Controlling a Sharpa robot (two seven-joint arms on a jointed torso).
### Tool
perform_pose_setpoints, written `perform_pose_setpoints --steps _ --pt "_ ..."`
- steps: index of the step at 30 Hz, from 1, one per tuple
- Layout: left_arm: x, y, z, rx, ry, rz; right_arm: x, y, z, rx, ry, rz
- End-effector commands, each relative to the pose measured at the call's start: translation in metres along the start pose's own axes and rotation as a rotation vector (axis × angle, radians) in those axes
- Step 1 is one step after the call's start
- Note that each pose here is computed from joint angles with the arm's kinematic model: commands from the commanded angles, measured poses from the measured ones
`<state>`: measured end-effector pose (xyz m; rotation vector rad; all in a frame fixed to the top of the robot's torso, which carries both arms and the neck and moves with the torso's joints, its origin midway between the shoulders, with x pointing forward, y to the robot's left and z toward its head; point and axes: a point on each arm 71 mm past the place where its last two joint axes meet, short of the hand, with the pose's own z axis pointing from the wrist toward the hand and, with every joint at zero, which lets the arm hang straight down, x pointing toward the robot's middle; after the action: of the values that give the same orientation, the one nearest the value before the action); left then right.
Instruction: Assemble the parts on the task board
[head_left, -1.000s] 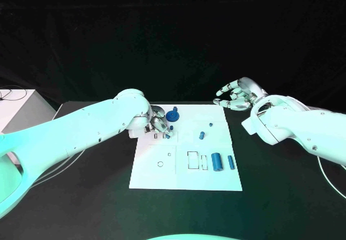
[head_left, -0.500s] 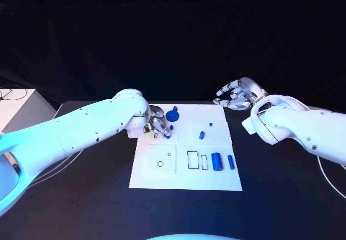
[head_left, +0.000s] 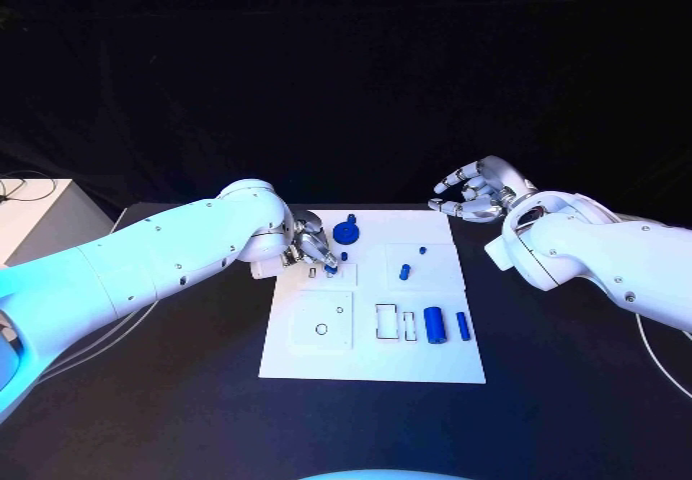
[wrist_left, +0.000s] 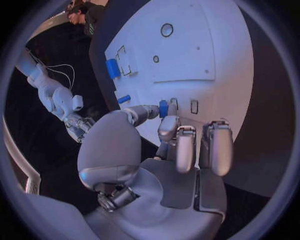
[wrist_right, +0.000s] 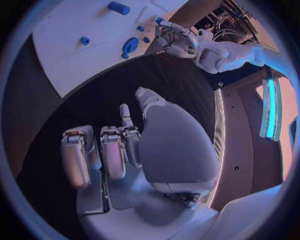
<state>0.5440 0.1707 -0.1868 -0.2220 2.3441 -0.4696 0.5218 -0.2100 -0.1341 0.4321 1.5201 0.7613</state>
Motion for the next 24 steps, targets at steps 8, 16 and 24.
perform_pose_setpoints --steps 8,16,24 --pt "-0.0024 0.003 -0.0028 0.006 -0.019 -0.03 0.0018 -0.0006 0.0004 -0.005 0.012 -0.011" --pt "-0.0012 0.0028 -0.0012 -0.002 -0.008 -0.011 0.0024 -0.0007 0.0002 -0.005 0.012 -0.011" --pt "-0.0005 0.0011 0.0012 -0.006 -0.018 -0.003 0.002 0.0 -0.0003 -0.012 0.004 -0.009"
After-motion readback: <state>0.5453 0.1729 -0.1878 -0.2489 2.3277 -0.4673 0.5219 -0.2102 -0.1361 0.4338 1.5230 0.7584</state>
